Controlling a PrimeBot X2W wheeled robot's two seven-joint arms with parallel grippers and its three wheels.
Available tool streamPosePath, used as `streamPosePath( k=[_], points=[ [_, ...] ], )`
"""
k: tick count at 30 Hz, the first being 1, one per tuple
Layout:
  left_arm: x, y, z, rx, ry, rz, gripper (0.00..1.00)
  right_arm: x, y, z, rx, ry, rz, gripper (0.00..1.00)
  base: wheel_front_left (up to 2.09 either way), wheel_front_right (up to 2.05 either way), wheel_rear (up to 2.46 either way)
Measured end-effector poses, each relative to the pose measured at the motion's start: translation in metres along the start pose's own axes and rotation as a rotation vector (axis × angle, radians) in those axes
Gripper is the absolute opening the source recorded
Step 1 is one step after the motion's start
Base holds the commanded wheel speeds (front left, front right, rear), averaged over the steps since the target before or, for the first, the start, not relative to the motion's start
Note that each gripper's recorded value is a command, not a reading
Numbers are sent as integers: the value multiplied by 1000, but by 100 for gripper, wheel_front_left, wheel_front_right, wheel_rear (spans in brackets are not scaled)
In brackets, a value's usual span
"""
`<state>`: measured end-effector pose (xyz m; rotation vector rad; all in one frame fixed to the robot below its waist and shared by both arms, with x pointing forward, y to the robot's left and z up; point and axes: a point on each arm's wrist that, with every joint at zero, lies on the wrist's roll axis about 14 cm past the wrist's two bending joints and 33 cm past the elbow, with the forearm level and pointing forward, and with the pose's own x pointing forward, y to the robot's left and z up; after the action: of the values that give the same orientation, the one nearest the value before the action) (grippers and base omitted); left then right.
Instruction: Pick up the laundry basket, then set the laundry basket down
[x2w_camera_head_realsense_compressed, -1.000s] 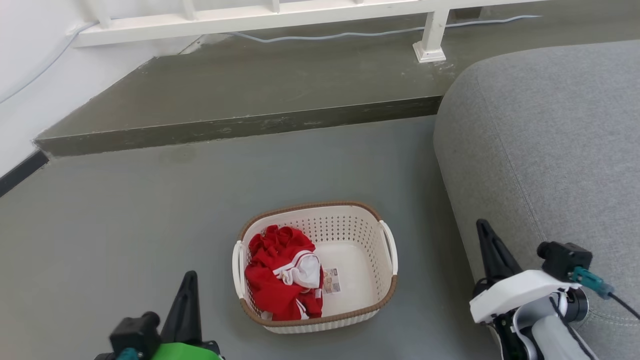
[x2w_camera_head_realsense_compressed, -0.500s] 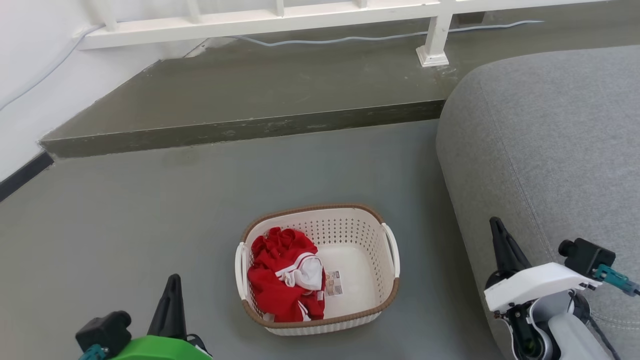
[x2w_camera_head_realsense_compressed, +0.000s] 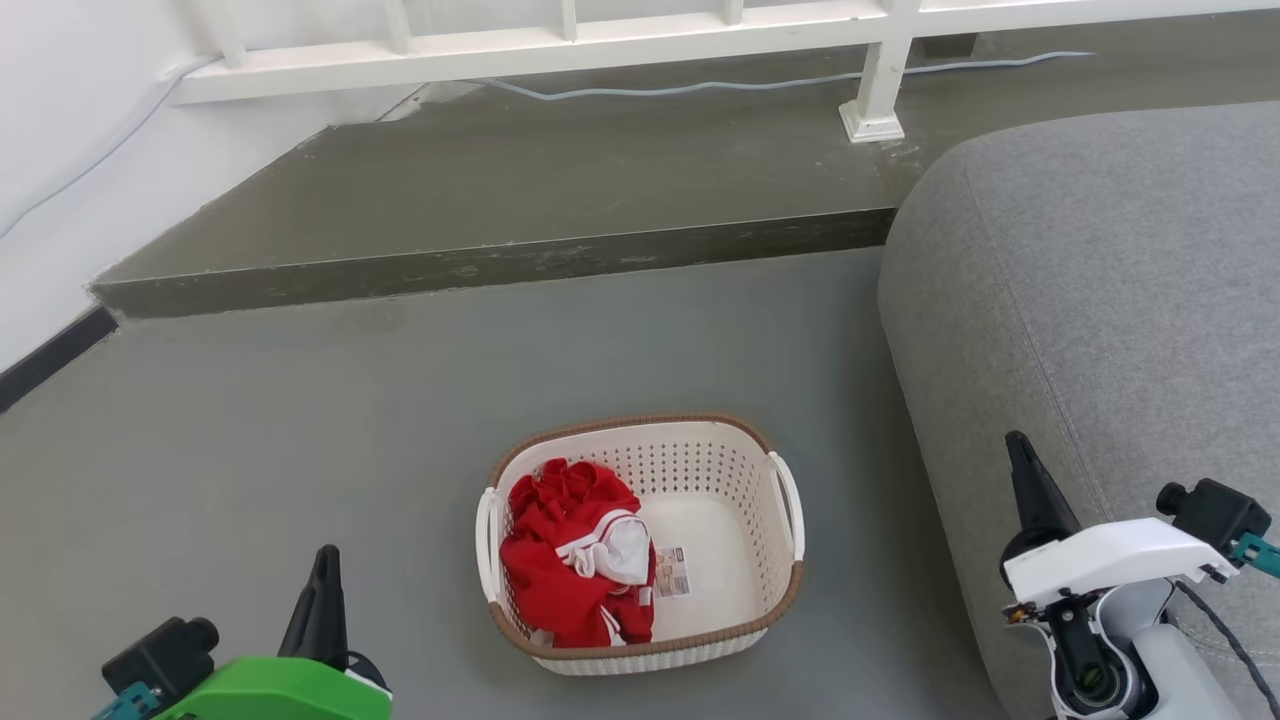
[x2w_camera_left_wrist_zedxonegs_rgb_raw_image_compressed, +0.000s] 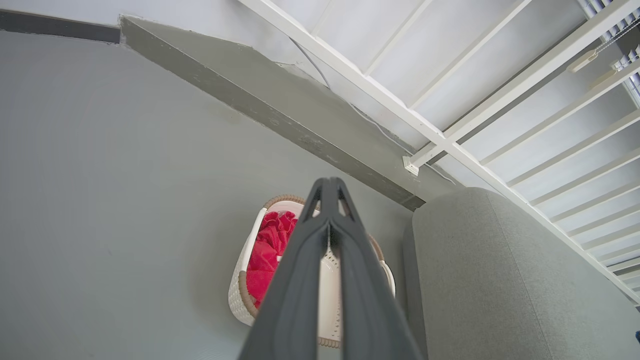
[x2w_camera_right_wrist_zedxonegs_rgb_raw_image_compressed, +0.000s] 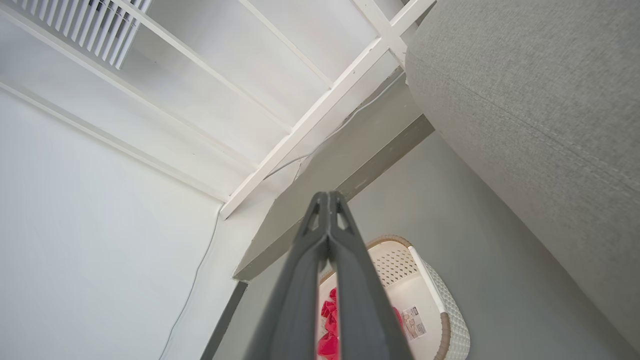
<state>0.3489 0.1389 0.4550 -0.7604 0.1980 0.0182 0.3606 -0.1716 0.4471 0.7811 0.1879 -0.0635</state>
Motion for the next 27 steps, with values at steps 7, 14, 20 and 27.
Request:
streamPosePath(
  k=[7, 14, 20, 27],
  points=[
    [2, 4, 2, -96, 10, 8, 0, 1, -3, 5, 98, -5, -14, 0, 0, 0, 0],
    [3, 7, 7, -198, 11, 11, 0, 2, -5, 9, 194, -6, -17, 0, 0, 0, 0],
    [5, 10, 10, -284, 9, 14, 0, 2, -6, 13, 279, -13, -15, 0, 0, 0, 0],
    [8, 10, 17, -384, 4, 4, 0, 3, -7, 17, 374, -17, -10, 0, 0, 0, 0]
  ],
)
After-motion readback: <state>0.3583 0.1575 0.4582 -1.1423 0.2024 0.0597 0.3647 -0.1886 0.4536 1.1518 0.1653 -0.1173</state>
